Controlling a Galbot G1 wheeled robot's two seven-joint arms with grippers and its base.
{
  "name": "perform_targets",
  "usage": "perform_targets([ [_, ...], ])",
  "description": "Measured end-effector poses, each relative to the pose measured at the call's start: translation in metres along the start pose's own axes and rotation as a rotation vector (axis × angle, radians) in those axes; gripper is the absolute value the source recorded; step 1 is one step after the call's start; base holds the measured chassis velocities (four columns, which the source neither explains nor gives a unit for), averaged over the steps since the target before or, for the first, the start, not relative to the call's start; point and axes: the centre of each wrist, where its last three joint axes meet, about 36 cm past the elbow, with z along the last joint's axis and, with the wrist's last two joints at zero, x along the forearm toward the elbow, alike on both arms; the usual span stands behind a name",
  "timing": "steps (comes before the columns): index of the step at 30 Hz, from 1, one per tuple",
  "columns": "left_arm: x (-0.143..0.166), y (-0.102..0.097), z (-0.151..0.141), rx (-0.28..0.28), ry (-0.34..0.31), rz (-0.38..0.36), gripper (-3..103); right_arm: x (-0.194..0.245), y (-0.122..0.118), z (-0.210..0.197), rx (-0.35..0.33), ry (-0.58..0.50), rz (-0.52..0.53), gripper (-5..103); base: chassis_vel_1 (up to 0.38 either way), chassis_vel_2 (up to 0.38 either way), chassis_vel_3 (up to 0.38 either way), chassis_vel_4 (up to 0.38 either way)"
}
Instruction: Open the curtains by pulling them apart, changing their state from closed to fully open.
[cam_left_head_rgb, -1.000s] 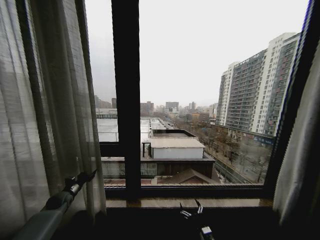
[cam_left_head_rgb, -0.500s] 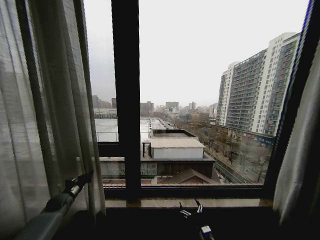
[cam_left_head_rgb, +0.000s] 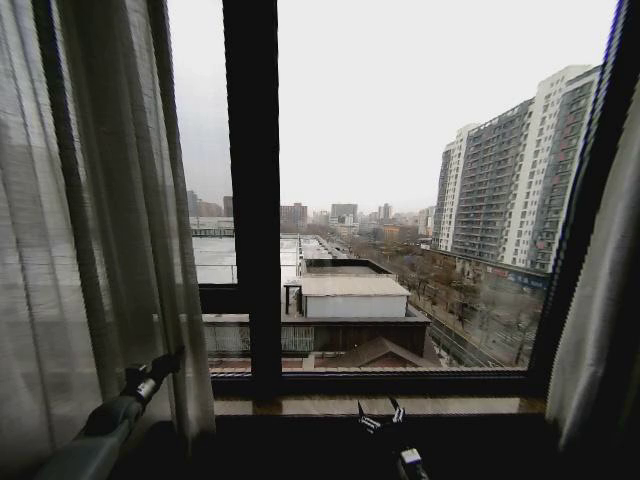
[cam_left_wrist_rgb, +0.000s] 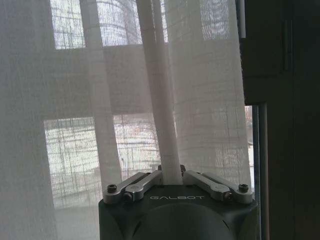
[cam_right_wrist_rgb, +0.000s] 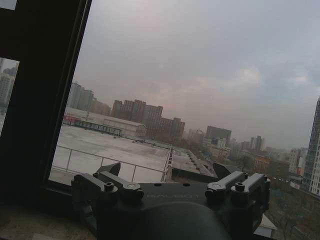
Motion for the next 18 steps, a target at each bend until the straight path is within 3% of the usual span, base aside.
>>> perform_targets([
  [18,0.0016,-0.0011,-0.0004,0.002,0.002,0.001,0,0.0021,0.0012,-0.0026,0.0,-0.005,-0.004,100,0.0,0.0,0.0,0.0],
])
